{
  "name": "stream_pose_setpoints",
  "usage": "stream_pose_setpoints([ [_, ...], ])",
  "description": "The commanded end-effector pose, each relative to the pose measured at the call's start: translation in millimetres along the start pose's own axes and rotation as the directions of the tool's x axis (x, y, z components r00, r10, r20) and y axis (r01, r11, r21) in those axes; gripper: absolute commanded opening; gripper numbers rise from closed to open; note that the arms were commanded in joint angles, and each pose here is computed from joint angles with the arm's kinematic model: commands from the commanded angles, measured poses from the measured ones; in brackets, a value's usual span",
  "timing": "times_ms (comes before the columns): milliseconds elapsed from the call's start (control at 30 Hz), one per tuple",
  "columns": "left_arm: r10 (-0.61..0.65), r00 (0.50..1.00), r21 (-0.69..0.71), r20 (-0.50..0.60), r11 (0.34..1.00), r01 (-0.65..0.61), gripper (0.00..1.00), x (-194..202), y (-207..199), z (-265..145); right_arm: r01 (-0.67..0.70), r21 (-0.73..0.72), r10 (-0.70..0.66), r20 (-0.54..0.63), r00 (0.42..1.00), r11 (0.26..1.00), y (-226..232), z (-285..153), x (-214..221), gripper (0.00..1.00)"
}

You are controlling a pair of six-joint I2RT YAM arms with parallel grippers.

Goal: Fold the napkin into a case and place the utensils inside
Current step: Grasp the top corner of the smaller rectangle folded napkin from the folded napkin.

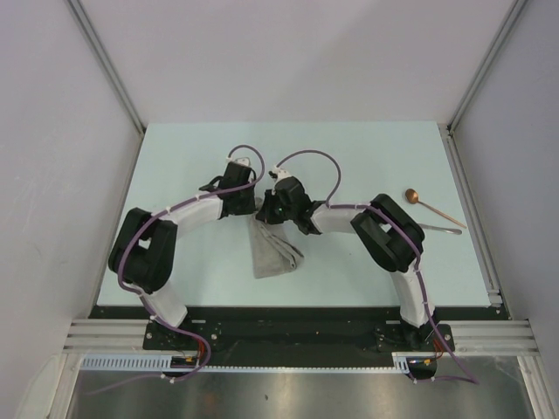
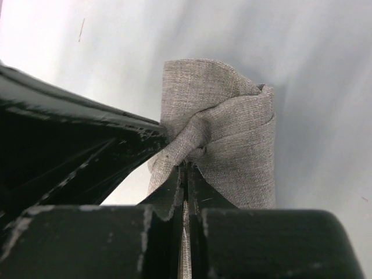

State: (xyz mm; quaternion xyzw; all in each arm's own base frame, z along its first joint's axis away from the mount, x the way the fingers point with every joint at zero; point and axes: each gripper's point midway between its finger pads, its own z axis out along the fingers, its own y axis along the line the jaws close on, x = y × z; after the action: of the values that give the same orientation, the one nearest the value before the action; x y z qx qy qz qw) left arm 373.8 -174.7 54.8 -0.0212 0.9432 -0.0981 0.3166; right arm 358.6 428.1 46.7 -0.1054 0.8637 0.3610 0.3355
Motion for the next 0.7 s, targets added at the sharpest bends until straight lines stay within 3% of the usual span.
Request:
stream_pose_setpoints([
  [0, -0.037, 0.995, 0.051, 0.089, 0.998, 0.032, 0.00, -24, -10, -15, -0.048, -0.010, 0.047, -0.013, 0.999, 0.999, 9, 11, -2, 0.00],
  [167, -0.041, 0.996, 0.059, 0.080, 0.998, 0.036, 0.00, -19, -10, -13, -0.126, 0.011, 0.126, -0.003, 0.992, 0.992, 2, 16, -8, 0.00],
  [400, -0.051, 0.997, 0.068, 0.054, 0.997, 0.047, 0.00, -10, -12, -10, -0.317, -0.070, 0.319, 0.020, 0.948, 0.946, 1, 27, -24, 0.00],
  [667, -0.050, 0.998, 0.071, 0.043, 0.996, 0.047, 0.00, -7, -13, -13, -0.532, -0.102, 0.538, 0.044, 0.842, 0.841, -12, 29, -32, 0.00],
])
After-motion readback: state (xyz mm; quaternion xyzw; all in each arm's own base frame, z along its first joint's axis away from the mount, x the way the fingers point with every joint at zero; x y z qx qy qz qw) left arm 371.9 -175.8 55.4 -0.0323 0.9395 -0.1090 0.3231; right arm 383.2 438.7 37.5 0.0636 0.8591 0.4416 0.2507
